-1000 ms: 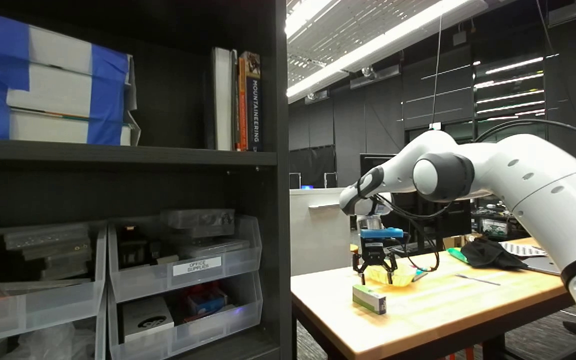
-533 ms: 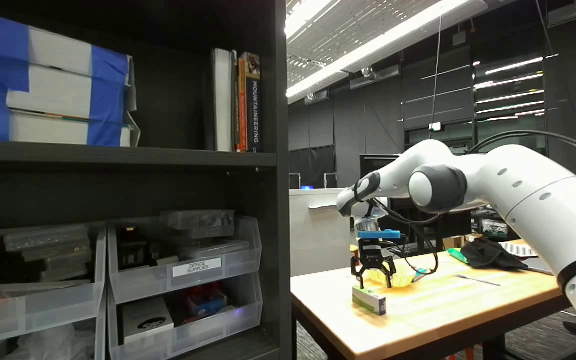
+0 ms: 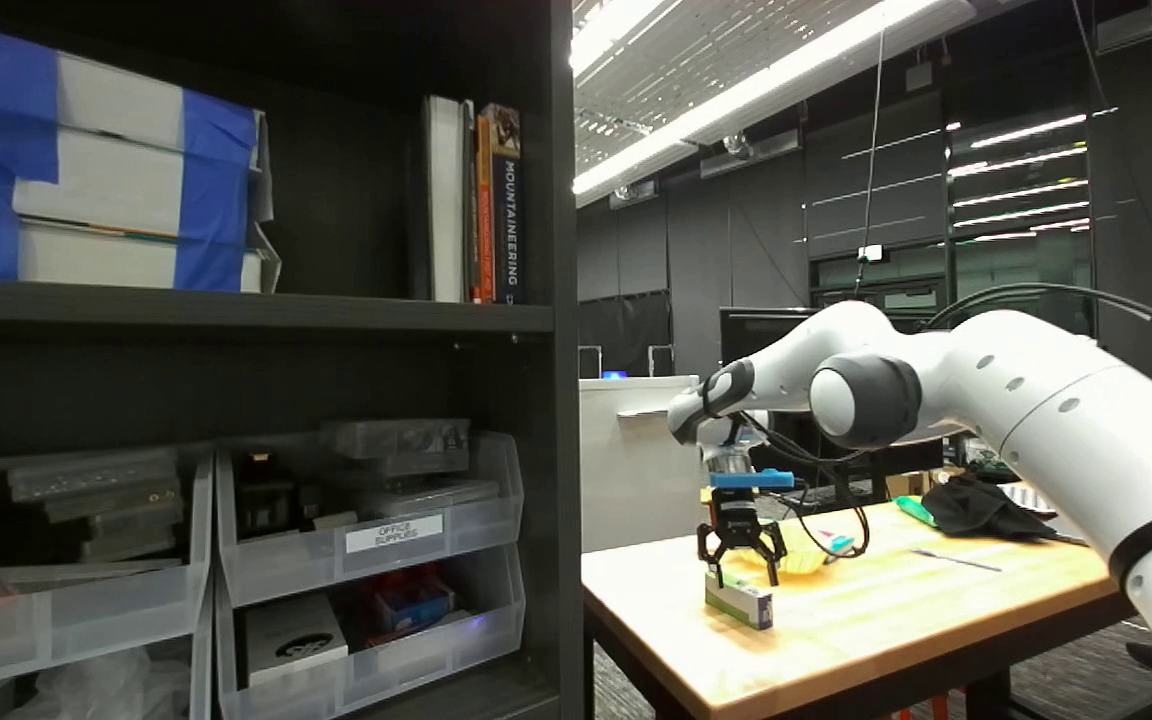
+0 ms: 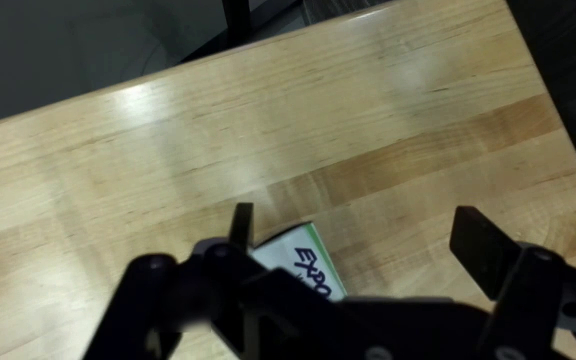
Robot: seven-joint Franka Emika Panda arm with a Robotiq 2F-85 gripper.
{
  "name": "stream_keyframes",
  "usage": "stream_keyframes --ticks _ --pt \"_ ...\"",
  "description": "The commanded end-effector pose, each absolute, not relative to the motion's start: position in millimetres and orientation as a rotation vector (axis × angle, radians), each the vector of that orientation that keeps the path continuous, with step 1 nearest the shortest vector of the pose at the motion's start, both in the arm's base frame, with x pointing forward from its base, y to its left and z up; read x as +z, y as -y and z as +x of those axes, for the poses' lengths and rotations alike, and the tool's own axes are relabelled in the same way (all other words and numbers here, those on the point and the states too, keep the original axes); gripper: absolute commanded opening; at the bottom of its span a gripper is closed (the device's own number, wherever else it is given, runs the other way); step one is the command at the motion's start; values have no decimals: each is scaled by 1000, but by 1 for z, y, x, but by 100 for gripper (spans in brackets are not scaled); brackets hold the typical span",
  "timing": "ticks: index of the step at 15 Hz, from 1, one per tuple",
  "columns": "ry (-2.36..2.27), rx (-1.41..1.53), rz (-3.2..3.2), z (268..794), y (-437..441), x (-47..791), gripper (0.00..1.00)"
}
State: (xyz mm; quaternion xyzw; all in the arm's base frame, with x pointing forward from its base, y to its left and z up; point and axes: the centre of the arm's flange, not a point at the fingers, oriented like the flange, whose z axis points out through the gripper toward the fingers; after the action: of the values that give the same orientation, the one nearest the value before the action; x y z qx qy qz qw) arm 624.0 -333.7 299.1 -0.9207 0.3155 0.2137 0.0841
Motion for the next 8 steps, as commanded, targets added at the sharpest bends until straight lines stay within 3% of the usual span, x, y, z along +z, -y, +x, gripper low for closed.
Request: stream_keyframes --ticks 1,8 --pt "-922 584 -2759 634 342 301 100" --pt "-874 509 -2790 639 350 297 100"
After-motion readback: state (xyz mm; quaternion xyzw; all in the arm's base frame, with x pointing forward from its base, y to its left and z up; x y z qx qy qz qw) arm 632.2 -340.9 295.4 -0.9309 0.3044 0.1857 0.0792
